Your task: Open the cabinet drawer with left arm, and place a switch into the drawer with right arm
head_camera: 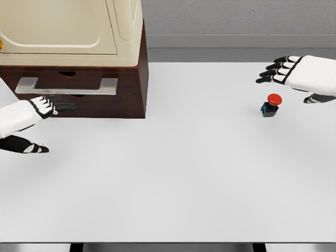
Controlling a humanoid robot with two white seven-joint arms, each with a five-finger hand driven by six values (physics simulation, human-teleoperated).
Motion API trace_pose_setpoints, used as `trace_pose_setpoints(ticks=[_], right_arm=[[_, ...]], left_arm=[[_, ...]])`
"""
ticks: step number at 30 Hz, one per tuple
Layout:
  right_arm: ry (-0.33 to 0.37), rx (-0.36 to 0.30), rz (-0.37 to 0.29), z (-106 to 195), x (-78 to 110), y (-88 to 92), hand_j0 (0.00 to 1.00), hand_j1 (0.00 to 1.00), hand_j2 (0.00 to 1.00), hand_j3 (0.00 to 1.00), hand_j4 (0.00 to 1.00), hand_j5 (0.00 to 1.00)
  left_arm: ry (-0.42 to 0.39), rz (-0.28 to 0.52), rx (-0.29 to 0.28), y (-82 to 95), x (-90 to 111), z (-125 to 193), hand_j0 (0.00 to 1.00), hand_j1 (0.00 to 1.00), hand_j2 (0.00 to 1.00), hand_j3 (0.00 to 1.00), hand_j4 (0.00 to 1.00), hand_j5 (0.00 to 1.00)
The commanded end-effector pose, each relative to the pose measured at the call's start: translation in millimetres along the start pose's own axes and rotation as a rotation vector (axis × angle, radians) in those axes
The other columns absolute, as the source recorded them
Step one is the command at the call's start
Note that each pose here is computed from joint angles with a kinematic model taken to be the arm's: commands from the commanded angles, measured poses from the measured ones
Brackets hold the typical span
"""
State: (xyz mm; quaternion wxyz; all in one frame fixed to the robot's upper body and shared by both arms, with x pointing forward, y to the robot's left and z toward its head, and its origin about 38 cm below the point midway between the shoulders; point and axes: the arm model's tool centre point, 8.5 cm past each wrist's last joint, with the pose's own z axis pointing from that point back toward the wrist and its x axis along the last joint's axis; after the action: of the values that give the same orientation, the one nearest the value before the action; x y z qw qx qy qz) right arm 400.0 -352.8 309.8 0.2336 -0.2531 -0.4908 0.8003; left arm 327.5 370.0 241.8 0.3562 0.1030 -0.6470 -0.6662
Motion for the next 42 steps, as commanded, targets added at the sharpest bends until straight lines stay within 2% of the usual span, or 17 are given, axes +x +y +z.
trace_pose_setpoints(ticks=[1,4,6,10,11,14,15,16,17,20,23,25,26,29,33,36,42], right_arm=[[0.000,-0.001,-0.002,0.3,0.3,-0.5,1.00,1.00,1.00,1.00,1.00,1.00],[0.001,0.001,-0.011,1.2,-1.0,1.3,1.00,1.00,1.00,1.00,1.00,1.00],[0.037,0.019,-0.043,4.1,-13.9,11.6,1.00,1.00,1.00,1.00,1.00,1.00],[0.126,0.058,-0.144,7.5,-48.4,38.9,1.00,1.00,1.00,1.00,1.00,1.00],[0.128,0.064,-0.161,3.0,-51.4,43.6,1.00,1.00,1.00,1.00,1.00,1.00],[0.097,0.127,-0.126,-18.1,-42.0,53.5,1.00,1.00,1.00,1.00,1.00,1.00],[0.096,0.141,-0.119,-20.0,-41.2,56.1,1.00,1.00,1.00,1.00,1.00,1.00],[0.098,0.153,-0.123,-21.0,-41.7,60.3,1.00,1.00,1.00,1.00,1.00,1.00],[0.098,0.172,-0.135,-22.7,-42.3,67.6,1.00,1.00,1.00,1.00,1.00,1.00],[0.102,0.185,-0.126,-26.7,-42.8,70.1,1.00,1.00,1.00,1.00,1.00,1.00],[0.101,0.180,-0.121,-27.8,-43.8,66.1,1.00,1.00,1.00,1.00,1.00,1.00],[0.089,0.188,-0.115,-32.3,-41.5,65.9,1.00,1.00,1.00,1.00,1.00,1.00],[0.074,0.194,-0.112,-38.3,-38.5,66.2,1.00,1.00,1.00,1.00,1.00,1.00],[0.071,0.196,-0.108,-39.4,-38.3,65.1,1.00,1.00,1.00,1.00,1.00,1.00],[0.075,0.193,-0.103,-38.5,-39.7,62.5,1.00,1.00,1.00,1.00,1.00,1.00],[0.074,0.189,-0.101,-38.7,-39.8,60.4,1.00,1.00,1.00,1.00,1.00,1.00],[0.081,0.188,-0.093,-35.8,-42.6,56.3,1.00,1.00,1.00,1.00,1.00,1.00]], left_arm=[[-0.018,0.033,-0.053,-21.4,2.4,-7.9,1.00,1.00,1.00,1.00,1.00,1.00],[-0.042,0.016,-0.060,-24.5,4.6,-20.0,1.00,1.00,1.00,1.00,1.00,1.00],[-0.039,0.007,-0.060,-23.1,3.3,-20.7,1.00,1.00,1.00,1.00,1.00,1.00],[-0.027,-0.067,-0.063,1.5,1.2,-17.9,1.00,1.00,1.00,1.00,1.00,1.00],[0.010,-0.085,-0.085,8.4,-6.8,-8.5,1.00,1.00,1.00,1.00,1.00,1.00],[0.011,-0.161,-0.114,32.6,0.3,-2.8,1.00,1.00,1.00,1.00,1.00,1.00],[0.033,-0.192,-0.165,42.5,-0.7,4.4,1.00,1.00,1.00,1.00,1.00,1.00],[0.032,-0.190,-0.199,41.4,-0.3,4.1,1.00,1.00,1.00,1.00,1.00,1.00],[0.024,-0.191,-0.207,41.0,0.5,0.4,1.00,1.00,1.00,1.00,1.00,1.00],[0.018,-0.240,-0.166,64.5,4.3,-2.8,1.00,1.00,1.00,1.00,1.00,1.00],[-0.055,-0.158,-0.067,68.0,11.7,-16.8,1.00,1.00,1.00,1.00,1.00,1.00],[-0.105,-0.049,-0.011,71.1,15.8,-18.2,1.00,1.00,1.00,1.00,1.00,1.00],[-0.116,-0.027,-0.004,72.7,16.8,-18.1,1.00,1.00,1.00,1.00,1.00,1.00],[-0.098,0.003,-0.109,68.8,15.7,-28.9,1.00,1.00,1.00,1.00,1.00,1.00],[-0.100,0.042,-0.118,64.5,16.1,-49.1,1.00,1.00,1.00,1.00,1.00,1.00],[-0.010,0.109,-0.152,54.2,6.1,-52.3,1.00,1.00,1.00,1.00,1.00,1.00],[0.082,0.151,-0.155,56.4,-3.2,-51.6,1.00,1.00,1.00,1.00,1.00,1.00]])
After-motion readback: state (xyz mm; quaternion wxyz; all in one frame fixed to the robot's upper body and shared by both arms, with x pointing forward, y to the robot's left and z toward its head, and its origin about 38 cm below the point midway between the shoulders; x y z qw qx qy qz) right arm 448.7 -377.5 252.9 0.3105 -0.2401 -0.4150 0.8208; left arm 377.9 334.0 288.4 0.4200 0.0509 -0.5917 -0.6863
